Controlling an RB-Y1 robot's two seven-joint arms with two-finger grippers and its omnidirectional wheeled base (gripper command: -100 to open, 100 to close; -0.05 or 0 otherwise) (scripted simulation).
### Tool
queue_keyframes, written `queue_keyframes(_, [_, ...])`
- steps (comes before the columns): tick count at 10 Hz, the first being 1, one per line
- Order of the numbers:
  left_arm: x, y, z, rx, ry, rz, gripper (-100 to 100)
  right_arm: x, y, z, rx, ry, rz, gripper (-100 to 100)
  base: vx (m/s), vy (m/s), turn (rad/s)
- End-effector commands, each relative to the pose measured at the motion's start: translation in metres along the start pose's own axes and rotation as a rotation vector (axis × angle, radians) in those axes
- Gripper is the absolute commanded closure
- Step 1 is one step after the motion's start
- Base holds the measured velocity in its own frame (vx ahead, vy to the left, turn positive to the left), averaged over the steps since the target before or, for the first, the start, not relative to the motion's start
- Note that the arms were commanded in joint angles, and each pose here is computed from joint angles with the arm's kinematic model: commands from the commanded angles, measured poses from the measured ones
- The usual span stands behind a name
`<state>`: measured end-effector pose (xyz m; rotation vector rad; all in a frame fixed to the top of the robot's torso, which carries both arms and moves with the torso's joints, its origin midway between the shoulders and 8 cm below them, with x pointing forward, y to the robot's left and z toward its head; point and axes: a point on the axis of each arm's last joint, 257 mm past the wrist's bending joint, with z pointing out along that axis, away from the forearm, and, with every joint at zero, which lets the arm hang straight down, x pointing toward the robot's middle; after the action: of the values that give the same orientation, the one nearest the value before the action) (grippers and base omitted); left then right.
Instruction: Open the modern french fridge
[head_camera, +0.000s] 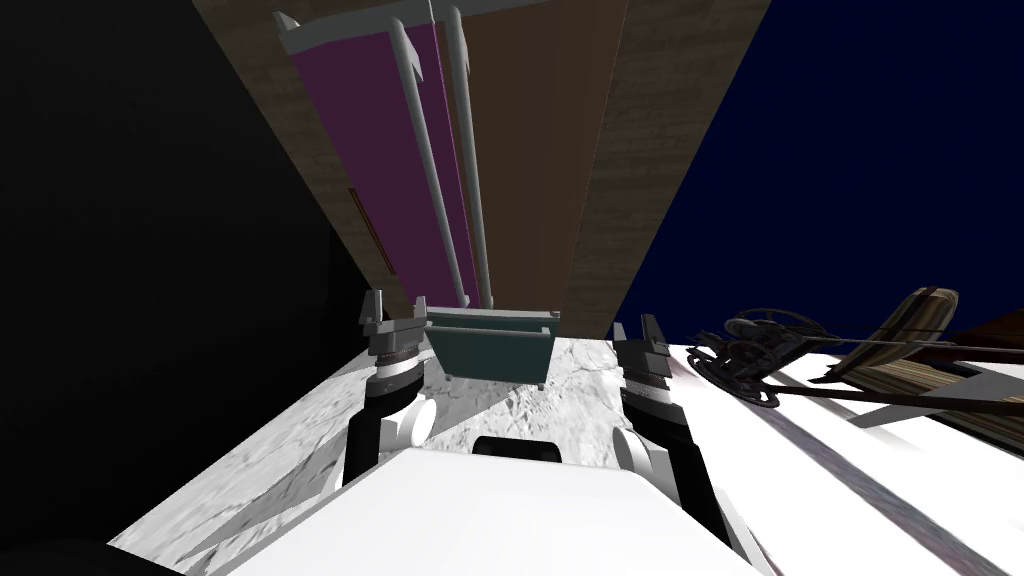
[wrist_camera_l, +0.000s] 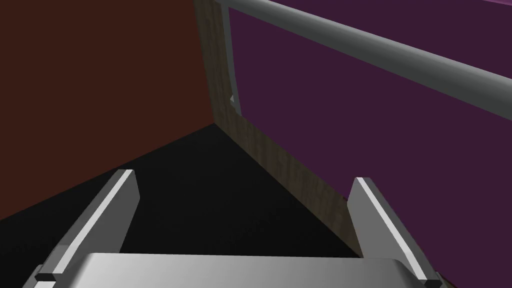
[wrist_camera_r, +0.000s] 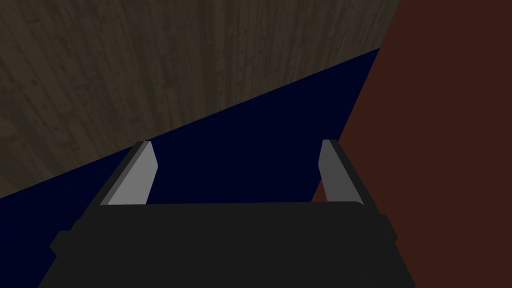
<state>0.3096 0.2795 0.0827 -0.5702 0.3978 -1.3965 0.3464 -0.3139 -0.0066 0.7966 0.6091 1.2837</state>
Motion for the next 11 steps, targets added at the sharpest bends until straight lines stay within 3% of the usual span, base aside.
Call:
queue_keyframes(1, [0.0000, 0.0000, 0.0000, 0.000, 0.000, 0.000, 0, 0.0000, 0.0000, 0.0000, 0.000, 0.000, 0.000, 0, 0.000, 0.000, 0.000])
queue_keyframes(9, [0.0000, -0.0002, 0.0001, 0.000, 0.000, 0.000, 0, 0.0000, 0.0002, 0.0001, 0.000, 0.000, 0.000, 0, 0.000, 0.000, 0.000])
queue_keyframes(10, [0.0051, 0.0015, -0.0008, 0.000, 0.035, 0.004, -100, 0.0000, 0.0002, 0.0001, 0.000, 0.000, 0.000, 0, 0.015, -0.001, -0.012])
queue_keyframes(11, [0.0088, 0.0030, -0.0017, 0.000, 0.059, 0.006, -100, 0.0000, 0.0000, 0.0000, 0.000, 0.000, 0.000, 0, 0.028, -0.001, -0.020])
